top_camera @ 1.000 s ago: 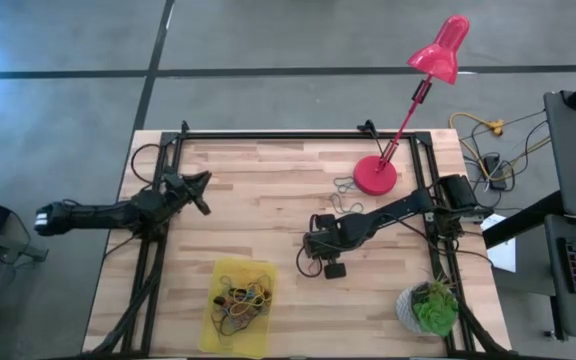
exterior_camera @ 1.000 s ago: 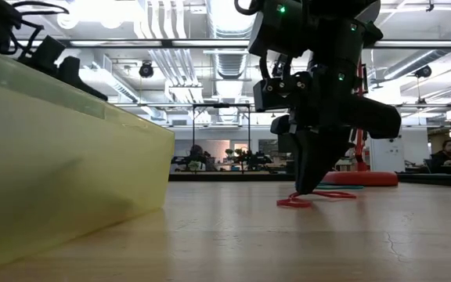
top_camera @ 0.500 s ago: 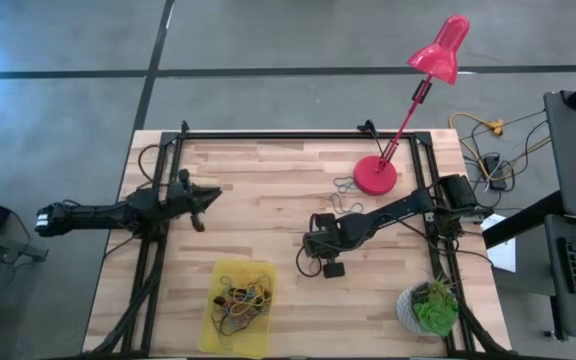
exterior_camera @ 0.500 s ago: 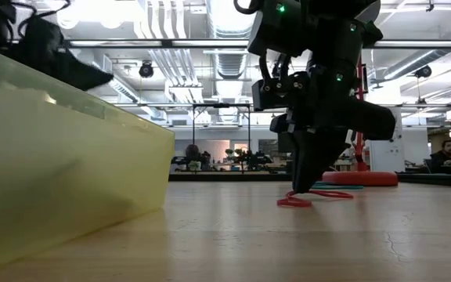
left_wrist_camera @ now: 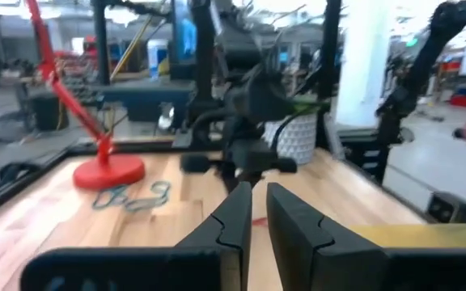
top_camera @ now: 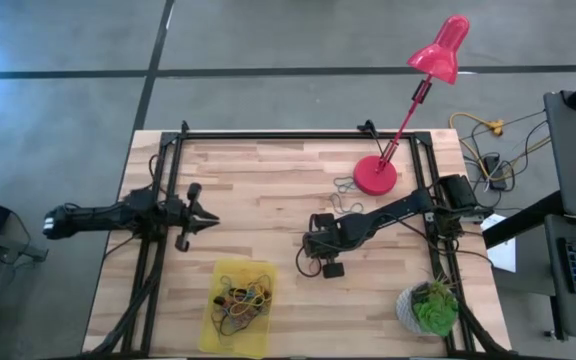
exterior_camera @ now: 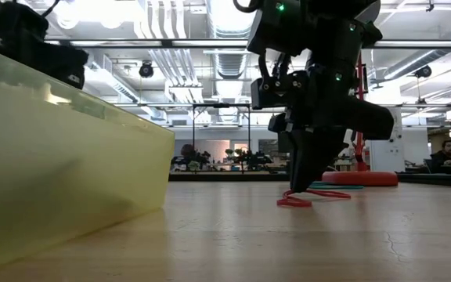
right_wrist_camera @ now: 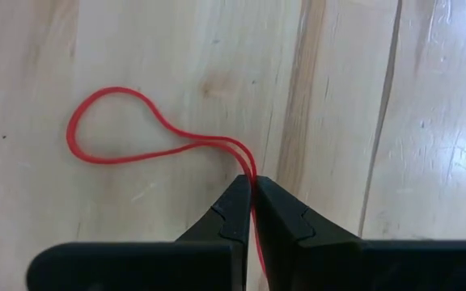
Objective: Pick and place rubber bands into bin
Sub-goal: Put the red rubber band into the bin
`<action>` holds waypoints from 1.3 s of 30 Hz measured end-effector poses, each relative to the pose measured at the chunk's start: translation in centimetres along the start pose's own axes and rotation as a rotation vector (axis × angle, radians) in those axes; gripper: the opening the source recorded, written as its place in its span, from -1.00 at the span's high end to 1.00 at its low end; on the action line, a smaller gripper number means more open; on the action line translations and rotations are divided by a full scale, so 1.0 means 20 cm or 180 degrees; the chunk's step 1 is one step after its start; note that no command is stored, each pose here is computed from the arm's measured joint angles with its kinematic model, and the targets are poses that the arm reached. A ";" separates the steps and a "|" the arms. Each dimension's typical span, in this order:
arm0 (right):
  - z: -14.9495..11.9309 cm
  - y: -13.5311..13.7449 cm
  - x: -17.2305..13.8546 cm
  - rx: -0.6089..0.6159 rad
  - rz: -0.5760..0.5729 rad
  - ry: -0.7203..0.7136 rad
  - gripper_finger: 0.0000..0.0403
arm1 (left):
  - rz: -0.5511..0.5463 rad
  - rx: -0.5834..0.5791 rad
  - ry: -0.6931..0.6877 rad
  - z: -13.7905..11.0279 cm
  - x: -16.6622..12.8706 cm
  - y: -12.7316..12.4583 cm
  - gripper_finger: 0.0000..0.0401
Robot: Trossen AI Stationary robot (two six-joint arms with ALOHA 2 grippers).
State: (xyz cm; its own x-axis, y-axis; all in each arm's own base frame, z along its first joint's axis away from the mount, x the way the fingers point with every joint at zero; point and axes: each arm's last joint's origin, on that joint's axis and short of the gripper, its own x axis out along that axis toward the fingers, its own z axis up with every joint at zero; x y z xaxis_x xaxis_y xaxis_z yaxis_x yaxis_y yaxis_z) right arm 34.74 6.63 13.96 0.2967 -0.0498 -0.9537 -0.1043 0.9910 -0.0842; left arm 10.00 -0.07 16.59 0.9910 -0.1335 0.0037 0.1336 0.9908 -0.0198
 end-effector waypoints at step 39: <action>0.19 -0.05 -0.31 -0.0173 0.0259 -0.0632 0.96 | 0.0087 -0.0029 0.0205 -0.03 0.02 0.01 0.87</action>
State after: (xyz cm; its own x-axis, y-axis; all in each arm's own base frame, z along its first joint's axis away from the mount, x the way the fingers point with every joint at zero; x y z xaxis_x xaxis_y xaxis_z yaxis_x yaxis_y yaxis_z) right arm 36.60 6.34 21.14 0.4657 0.0610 -0.8828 -0.1850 0.9823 -0.0297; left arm 10.39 0.02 16.07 0.9923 -0.1078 -0.0612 0.1063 0.9939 -0.0282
